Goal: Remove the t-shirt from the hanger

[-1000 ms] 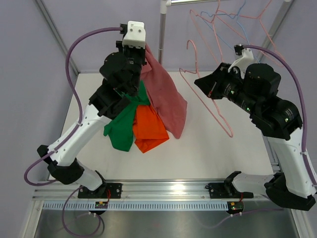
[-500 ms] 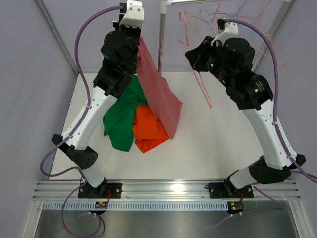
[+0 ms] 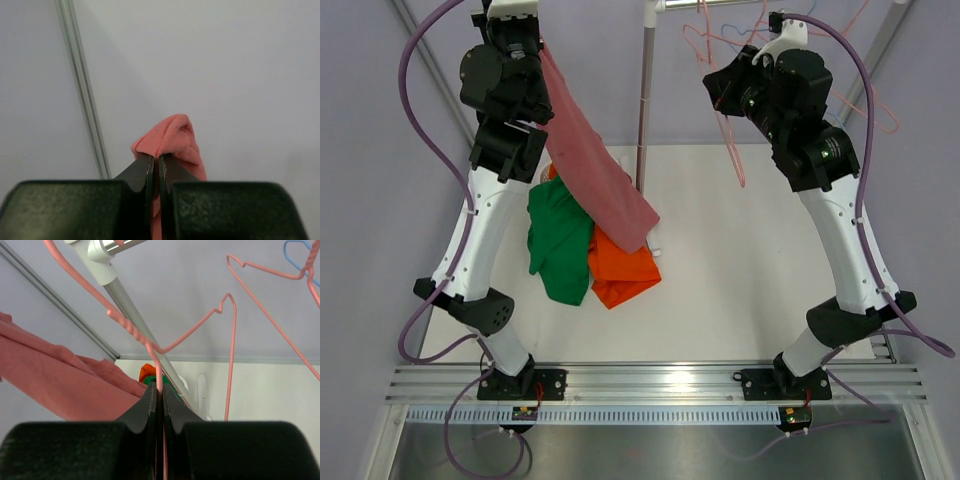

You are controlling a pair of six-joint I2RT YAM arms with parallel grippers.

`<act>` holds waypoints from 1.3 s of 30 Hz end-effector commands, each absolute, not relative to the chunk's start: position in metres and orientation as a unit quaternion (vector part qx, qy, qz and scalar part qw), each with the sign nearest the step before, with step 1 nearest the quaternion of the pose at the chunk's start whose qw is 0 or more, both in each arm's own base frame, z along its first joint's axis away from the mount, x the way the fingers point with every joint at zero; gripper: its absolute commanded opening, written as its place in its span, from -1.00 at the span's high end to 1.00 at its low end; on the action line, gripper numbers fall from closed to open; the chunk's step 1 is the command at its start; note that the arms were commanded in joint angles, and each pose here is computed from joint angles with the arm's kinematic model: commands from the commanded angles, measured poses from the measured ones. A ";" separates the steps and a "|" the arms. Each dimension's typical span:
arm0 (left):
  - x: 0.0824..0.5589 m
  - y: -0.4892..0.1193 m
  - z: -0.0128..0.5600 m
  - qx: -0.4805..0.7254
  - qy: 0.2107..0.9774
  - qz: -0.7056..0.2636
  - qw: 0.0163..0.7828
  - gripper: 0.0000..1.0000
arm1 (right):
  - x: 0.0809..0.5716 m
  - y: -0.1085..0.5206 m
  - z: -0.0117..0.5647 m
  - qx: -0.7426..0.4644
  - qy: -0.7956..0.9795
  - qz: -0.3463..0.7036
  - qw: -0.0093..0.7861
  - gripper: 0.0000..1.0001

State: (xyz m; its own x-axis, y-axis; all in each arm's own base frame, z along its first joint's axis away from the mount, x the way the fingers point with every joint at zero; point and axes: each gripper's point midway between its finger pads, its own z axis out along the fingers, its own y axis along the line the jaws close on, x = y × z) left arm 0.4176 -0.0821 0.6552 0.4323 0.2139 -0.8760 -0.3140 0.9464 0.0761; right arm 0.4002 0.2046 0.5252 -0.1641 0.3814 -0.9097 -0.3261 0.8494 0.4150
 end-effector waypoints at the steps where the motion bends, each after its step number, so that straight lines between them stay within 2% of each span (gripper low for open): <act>1: 0.388 -0.065 0.697 -0.072 0.444 0.145 0.882 0.99 | 0.405 0.206 0.554 0.011 0.673 0.300 0.676 1.00; 4: 0.407 -0.065 0.678 -0.073 0.461 0.136 0.874 1.00 | 0.415 0.204 0.557 0.014 0.669 0.297 0.681 1.00; 13: 0.504 -0.091 0.538 -0.036 0.568 0.160 0.806 1.00 | 0.431 0.195 0.577 0.021 0.645 0.293 0.705 1.00; 17: 0.520 -0.094 0.473 -0.042 0.617 0.158 0.770 1.00 | 0.438 0.194 0.576 0.021 0.645 0.289 0.707 1.00; 24: 0.527 -0.107 0.346 -0.084 0.707 0.097 0.695 1.00 | 0.448 0.192 0.579 0.023 0.635 0.294 0.714 1.00; 28: 0.514 -0.113 0.286 -0.102 0.743 0.071 0.658 1.00 | 0.451 0.191 0.581 0.022 0.628 0.293 0.720 1.00; 30: 0.499 -0.125 0.279 -0.113 0.749 0.041 0.651 1.00 | 0.453 0.189 0.583 0.023 0.624 0.293 0.724 1.00; 35: 0.433 -0.161 0.245 -0.070 0.760 0.102 0.638 1.00 | 0.465 0.187 0.579 0.025 0.627 0.293 0.721 1.00; 39: 0.395 -0.187 0.209 -0.055 0.784 0.054 0.616 1.00 | 0.472 0.188 0.575 0.026 0.629 0.299 0.717 1.00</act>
